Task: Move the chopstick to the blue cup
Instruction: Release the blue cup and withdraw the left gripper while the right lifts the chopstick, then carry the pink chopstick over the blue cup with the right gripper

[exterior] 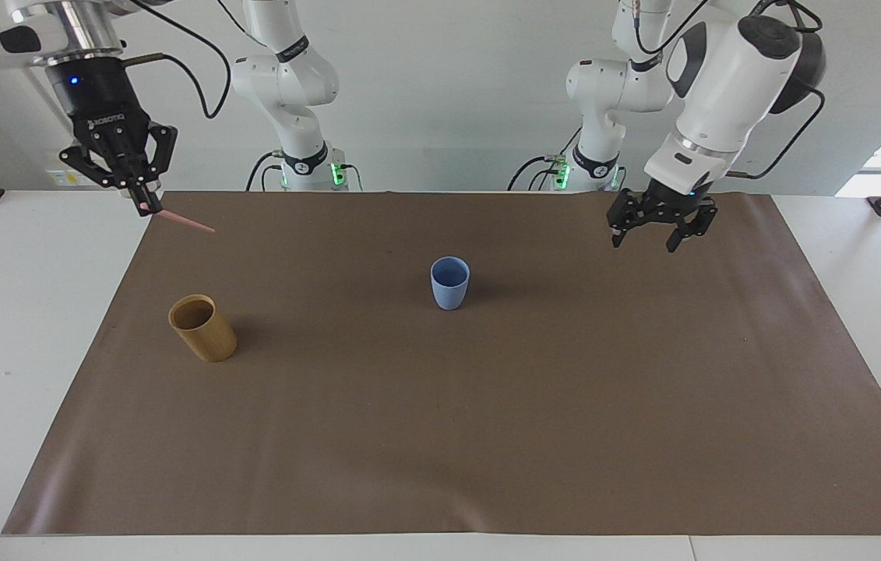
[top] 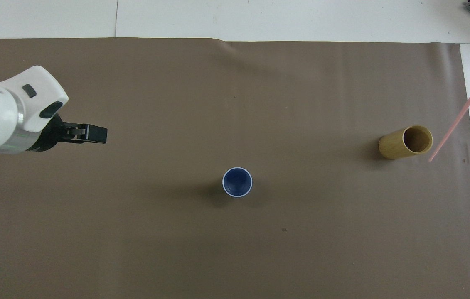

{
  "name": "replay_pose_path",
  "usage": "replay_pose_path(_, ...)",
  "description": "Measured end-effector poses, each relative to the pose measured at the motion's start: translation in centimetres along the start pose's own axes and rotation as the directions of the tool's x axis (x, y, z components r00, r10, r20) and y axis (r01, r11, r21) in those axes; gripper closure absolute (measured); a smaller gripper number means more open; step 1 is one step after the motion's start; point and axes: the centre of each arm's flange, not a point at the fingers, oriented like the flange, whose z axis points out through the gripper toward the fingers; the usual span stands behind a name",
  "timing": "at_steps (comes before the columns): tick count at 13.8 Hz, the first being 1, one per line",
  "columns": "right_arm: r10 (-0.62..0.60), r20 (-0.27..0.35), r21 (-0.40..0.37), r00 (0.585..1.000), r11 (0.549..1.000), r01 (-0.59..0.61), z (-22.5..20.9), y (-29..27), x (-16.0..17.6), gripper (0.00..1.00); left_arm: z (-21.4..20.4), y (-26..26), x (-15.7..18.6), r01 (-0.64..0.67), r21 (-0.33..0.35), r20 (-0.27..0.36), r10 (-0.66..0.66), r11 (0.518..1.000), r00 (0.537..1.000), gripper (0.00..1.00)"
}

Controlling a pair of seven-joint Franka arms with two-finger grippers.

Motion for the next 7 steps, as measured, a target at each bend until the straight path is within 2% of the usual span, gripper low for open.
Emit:
replay_pose_path(2, 0.014, 0.003, -0.038, 1.0, 0.999, -0.014, -1.9, -5.3, 1.0, 0.92, -3.3, -3.7, 0.1, -0.014, 0.015, -0.005, 0.015, 1.0, 1.0, 0.0)
replay_pose_path(4, 0.01, 0.012, -0.057, 1.0, 0.998, -0.009, -1.6, -10.5, 1.2, 0.92, -6.7, -6.6, -0.3, -0.027, 0.023, -0.002, 0.027, 0.999, 1.0, 0.0)
replay_pose_path(7, -0.02, 0.02, -0.059, 1.0, 0.998, 0.021, -1.1, -14.0, 1.2, 0.92, -9.2, -7.7, -1.1, -0.024, 0.022, 0.031, 0.024, 0.999, 0.999, 0.0)
